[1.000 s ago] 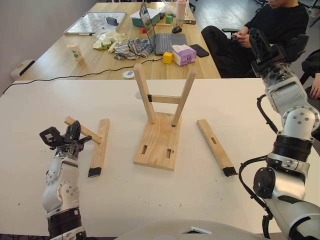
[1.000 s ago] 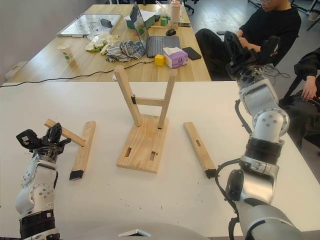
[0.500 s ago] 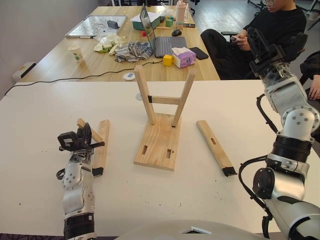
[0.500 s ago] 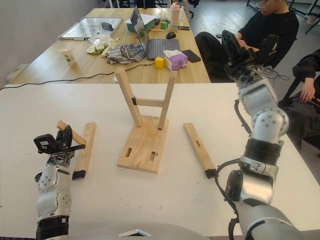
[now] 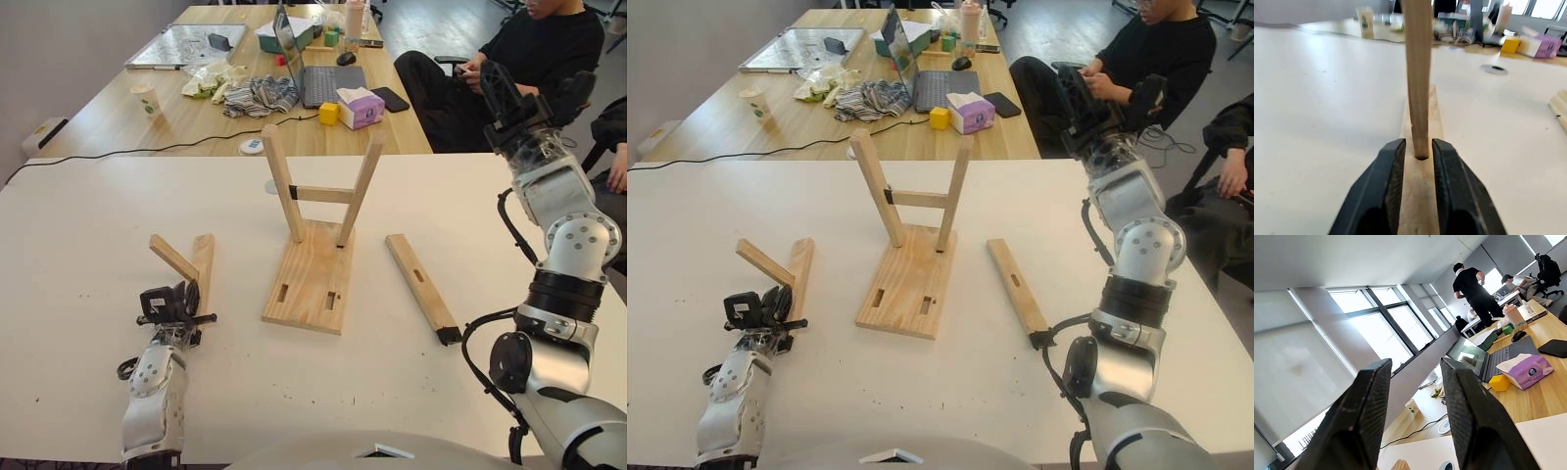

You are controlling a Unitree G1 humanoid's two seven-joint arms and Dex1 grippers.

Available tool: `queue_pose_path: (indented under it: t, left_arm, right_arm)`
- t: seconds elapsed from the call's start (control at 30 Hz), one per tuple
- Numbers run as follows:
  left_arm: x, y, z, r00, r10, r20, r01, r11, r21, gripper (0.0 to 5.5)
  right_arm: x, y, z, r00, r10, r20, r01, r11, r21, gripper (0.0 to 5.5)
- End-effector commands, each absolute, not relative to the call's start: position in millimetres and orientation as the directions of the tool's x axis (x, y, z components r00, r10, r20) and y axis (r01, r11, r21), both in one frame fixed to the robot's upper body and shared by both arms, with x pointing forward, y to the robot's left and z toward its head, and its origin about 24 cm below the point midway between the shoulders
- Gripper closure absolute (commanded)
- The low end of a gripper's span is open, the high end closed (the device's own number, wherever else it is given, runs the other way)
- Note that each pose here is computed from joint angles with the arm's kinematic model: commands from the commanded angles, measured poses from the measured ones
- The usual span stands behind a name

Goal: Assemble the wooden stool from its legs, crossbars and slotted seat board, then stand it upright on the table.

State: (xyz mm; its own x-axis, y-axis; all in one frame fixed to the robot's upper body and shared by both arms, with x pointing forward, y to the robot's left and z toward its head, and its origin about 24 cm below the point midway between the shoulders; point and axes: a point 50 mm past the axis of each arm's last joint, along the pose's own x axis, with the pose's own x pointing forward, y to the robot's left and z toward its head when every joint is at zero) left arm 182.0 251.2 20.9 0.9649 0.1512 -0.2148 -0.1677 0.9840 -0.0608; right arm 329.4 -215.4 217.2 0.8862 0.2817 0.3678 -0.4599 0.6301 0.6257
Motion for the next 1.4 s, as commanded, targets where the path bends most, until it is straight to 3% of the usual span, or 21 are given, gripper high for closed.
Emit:
queue_pose_path:
  t: [0.03, 0.23, 0.43, 0.57, 0.73, 1.1, 1.2, 1.33, 1.4]
  left_arm:
    - [181.4, 246.8, 34.6, 0.963, 0.090, -0.253, -0.113, 0.991, -0.076, 3.93]
    - [168.3, 234.9, 36.0, 0.926, 0.078, -0.368, -0.139, 0.980, -0.141, 2.90]
    - [166.3, 242.7, 45.3, 0.922, 0.165, -0.351, -0.204, 0.976, -0.077, 2.12]
    - [162.6, 242.6, 35.7, 0.867, 0.187, -0.462, -0.224, 0.974, -0.024, 1.52]
    - [156.4, 238.4, 24.7, 0.822, 0.176, -0.541, -0.241, 0.969, -0.049, 1.52]
    - [153.0, 231.2, 21.3, 0.788, 0.172, -0.591, -0.259, 0.964, -0.064, 2.92]
    - [156.2, 234.3, 24.7, 0.800, 0.199, -0.566, -0.260, 0.965, -0.028, 3.43]
    - [159.8, 238.5, 26.5, 0.818, 0.222, -0.530, -0.266, 0.964, -0.005, 3.49]
    - [187.0, 248.1, 59.4, 0.918, 0.209, -0.337, -0.234, 0.971, -0.036, 3.49]
  right_arm:
    - [320.5, -225.2, 213.8, 0.902, 0.223, 0.371, -0.425, 0.617, 0.663, 3.69]
    - [314.4, -226.7, 208.5, 0.913, 0.195, 0.359, -0.397, 0.629, 0.668, 3.69]
    - [314.7, -227.5, 206.3, 0.917, 0.199, 0.347, -0.390, 0.634, 0.668, 3.69]
    - [315.4, -228.1, 205.4, 0.919, 0.197, 0.343, -0.386, 0.634, 0.670, 3.69]
    - [317.3, -227.2, 205.2, 0.918, 0.205, 0.339, -0.388, 0.638, 0.665, 3.69]
    - [319.7, -229.2, 207.4, 0.916, 0.178, 0.361, -0.388, 0.628, 0.675, 3.69]
    - [320.4, -229.1, 208.3, 0.915, 0.177, 0.363, -0.389, 0.628, 0.675, 3.69]
    - [321.4, -228.6, 209.9, 0.913, 0.186, 0.364, -0.397, 0.613, 0.683, 3.69]
    - [318.9, -230.5, 219.2, 0.890, 0.200, 0.409, -0.434, 0.644, 0.630, 3.69]
